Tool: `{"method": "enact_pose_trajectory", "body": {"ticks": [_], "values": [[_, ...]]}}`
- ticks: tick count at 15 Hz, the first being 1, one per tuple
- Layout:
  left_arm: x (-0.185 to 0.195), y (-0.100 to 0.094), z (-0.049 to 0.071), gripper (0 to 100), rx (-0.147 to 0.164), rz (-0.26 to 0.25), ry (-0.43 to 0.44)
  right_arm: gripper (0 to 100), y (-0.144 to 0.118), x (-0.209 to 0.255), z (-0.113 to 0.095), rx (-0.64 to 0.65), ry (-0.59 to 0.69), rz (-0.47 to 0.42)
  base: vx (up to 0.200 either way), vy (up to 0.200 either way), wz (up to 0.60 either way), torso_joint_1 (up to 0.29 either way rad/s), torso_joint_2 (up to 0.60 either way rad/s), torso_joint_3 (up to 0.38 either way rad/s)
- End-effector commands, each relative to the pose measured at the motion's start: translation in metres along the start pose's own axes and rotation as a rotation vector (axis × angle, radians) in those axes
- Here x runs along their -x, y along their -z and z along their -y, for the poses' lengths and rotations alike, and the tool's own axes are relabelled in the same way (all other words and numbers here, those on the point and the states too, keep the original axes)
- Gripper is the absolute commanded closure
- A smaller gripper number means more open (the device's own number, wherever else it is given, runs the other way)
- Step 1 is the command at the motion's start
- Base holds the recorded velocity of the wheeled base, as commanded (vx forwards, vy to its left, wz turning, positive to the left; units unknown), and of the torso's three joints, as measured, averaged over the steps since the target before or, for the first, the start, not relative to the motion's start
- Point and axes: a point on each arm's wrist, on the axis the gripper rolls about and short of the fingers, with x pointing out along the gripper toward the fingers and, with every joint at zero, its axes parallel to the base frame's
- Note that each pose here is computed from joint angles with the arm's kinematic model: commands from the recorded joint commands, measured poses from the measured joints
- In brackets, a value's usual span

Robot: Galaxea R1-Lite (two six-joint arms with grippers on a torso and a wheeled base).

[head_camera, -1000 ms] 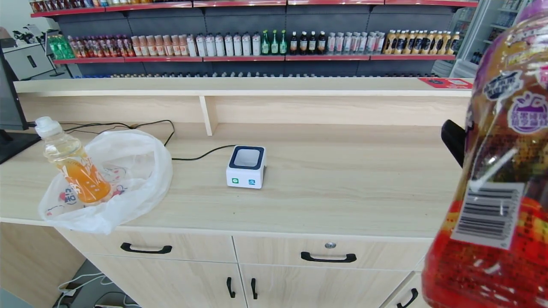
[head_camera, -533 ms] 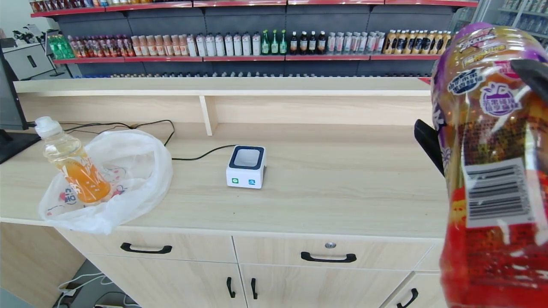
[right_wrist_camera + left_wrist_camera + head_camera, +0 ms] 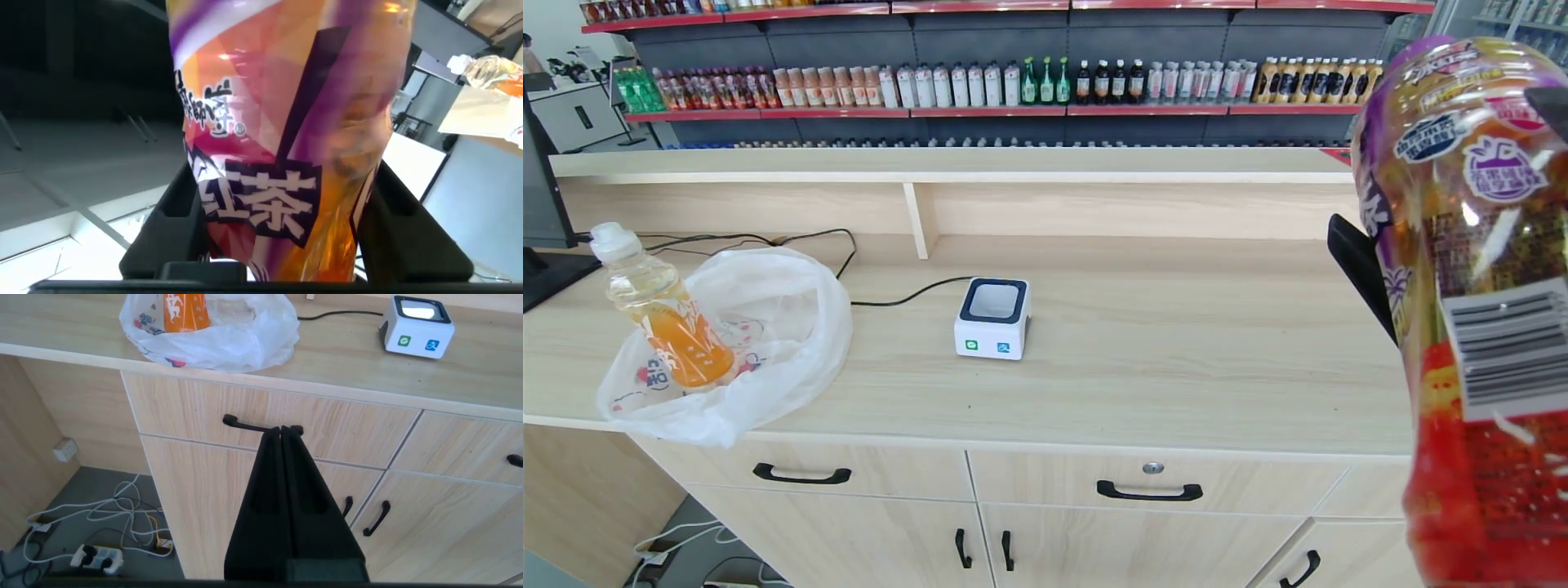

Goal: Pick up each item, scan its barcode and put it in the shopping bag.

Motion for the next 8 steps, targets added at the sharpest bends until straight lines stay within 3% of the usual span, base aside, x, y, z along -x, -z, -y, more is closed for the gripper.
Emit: {"method": "enact_pose_trajectory", "body": {"ticks": [1, 8], "values": [[0.0000, 0.0000, 0.0000, 100, 0.000, 0.000, -0.001, 100, 0.0002, -0.0002, -0.0011, -0.018, -0.005, -0.001, 0.000, 0.000, 0.00, 0.000, 0.00, 0.000], [-0.0001, -0.0001, 0.0000, 100, 0.000, -0.001, -0.001, 100, -0.0007, -0.0021, -0.0024, -0.012, -0.014, 0.001, 0.000, 0.000, 0.00, 0.000, 0.00, 0.000]]}}
